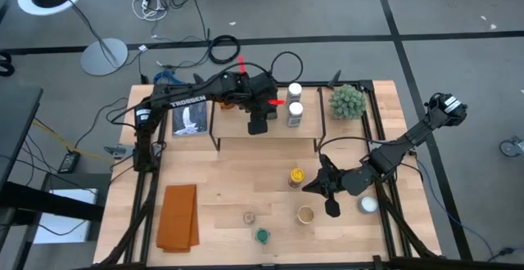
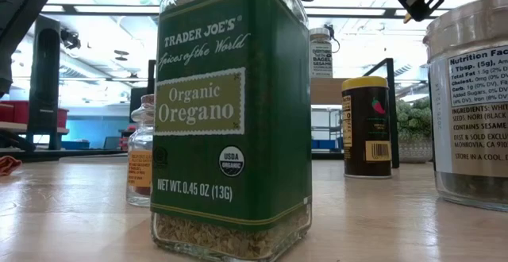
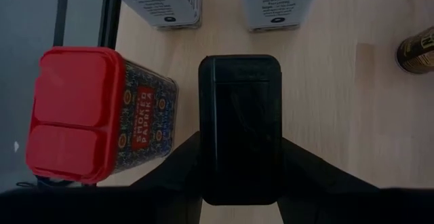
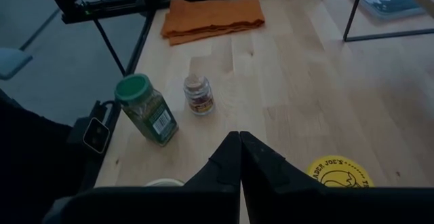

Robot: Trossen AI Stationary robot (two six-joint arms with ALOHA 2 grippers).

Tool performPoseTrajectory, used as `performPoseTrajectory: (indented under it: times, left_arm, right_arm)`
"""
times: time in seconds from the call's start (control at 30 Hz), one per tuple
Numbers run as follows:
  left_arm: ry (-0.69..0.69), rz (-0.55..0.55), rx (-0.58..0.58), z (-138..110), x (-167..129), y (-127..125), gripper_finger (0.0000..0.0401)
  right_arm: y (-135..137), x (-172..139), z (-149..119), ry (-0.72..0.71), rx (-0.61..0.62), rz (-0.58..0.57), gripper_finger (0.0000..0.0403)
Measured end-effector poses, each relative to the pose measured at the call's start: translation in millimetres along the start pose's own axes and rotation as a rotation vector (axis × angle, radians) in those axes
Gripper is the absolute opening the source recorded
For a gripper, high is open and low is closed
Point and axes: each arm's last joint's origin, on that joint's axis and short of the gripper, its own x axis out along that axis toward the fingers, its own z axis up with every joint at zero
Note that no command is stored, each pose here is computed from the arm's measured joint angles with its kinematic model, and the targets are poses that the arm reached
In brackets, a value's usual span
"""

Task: Shelf spices
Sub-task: Put the black seasoning can on the shelf

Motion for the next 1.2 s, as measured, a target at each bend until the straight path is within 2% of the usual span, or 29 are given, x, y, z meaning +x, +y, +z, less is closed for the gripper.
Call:
performPoseTrajectory:
  times: [0.43,0.8,1.2]
  left_arm:
    - [0.004,-0.011,-0.013,-0.5,0.0,-0.4,0.0144]
    - [0.01,0.027,-0.012,-0.6,0.0,0.7,0.0184]
    - [-0.002,0.037,-0.012,1.4,-3.9,1.8,0.0187]
  right_arm:
    - [0.5,0.0,-0.2,0.007,0.008,0.015,0.0002]
    - [0.5,0.0,-0.2,0.007,0.008,0.016,0.0002]
    - [0.5,0.0,-0.2,0.007,0.008,0.016,0.0003]
